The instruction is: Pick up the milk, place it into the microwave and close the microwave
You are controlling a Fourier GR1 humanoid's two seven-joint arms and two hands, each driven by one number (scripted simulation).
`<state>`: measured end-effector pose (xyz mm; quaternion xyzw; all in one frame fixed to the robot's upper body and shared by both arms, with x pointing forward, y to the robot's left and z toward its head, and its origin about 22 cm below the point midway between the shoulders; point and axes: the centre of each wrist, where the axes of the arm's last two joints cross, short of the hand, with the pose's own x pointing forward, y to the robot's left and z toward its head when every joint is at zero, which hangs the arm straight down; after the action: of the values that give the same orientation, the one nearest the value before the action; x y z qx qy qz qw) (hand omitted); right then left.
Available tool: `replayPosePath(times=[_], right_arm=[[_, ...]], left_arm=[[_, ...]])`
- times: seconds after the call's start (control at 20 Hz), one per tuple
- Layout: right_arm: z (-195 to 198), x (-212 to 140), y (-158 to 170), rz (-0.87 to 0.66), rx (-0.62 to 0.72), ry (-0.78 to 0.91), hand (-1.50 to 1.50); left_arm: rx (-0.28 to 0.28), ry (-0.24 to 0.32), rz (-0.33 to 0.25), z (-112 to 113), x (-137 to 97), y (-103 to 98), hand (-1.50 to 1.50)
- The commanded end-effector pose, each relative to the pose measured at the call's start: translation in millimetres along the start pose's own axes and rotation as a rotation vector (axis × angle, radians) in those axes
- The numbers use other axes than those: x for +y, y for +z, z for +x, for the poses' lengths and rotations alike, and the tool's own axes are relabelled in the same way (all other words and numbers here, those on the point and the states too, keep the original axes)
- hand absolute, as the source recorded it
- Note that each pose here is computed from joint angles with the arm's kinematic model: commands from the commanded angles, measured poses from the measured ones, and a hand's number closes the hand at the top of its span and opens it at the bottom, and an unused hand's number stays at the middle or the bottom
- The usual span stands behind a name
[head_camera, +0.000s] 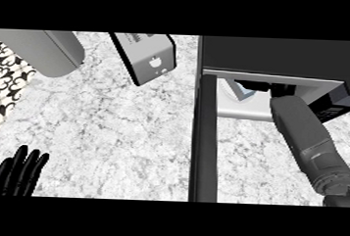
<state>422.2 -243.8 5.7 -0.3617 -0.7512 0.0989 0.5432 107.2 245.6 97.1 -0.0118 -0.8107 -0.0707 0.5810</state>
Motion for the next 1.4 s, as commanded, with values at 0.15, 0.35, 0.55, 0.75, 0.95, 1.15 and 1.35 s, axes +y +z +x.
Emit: replayPosePath(times=[0.15, 0.35, 0.55, 0.75, 0.95, 1.15, 1.35], right_arm=[[-25.3, -33.2, -3.6, 0.001, -0.021, -0.008, -1.5], [-31.2, -46.1, -6.7, 0.038, -0.01, -0.123, -1.5], [-35.6, -47.8, -2.8, 0.052, 0.006, -0.216, -1.5], [-49.5, -26.7, 32.3, 0.094, 0.035, -0.23, -1.5], [-51.6, -33.0, 30.0, 0.135, 0.051, -0.335, -1.5], [-67.9, -39.9, 46.9, 0.191, 0.062, -0.388, -1.5], [-85.8, -31.9, 82.8, 0.198, 0.135, -0.376, -1.5]], left_arm=[[0.0, -0.016, 0.01, 3.3, -4.2, -1.0, -1.5], [0.028, 0.002, 0.021, -5.3, -8.0, 5.3, -1.5], [0.008, -0.001, 0.026, 14.6, -9.4, 9.3, -1.5], [0.019, 0.019, 0.024, 6.6, -9.1, 15.5, -1.5], [0.007, 0.03, 0.009, 3.2, -17.1, 7.6, -1.5], [0.022, 0.036, 0.024, 3.4, -14.6, 11.3, -1.5], [-0.002, 0.041, 0.021, 13.1, -16.4, 9.8, -1.5]])
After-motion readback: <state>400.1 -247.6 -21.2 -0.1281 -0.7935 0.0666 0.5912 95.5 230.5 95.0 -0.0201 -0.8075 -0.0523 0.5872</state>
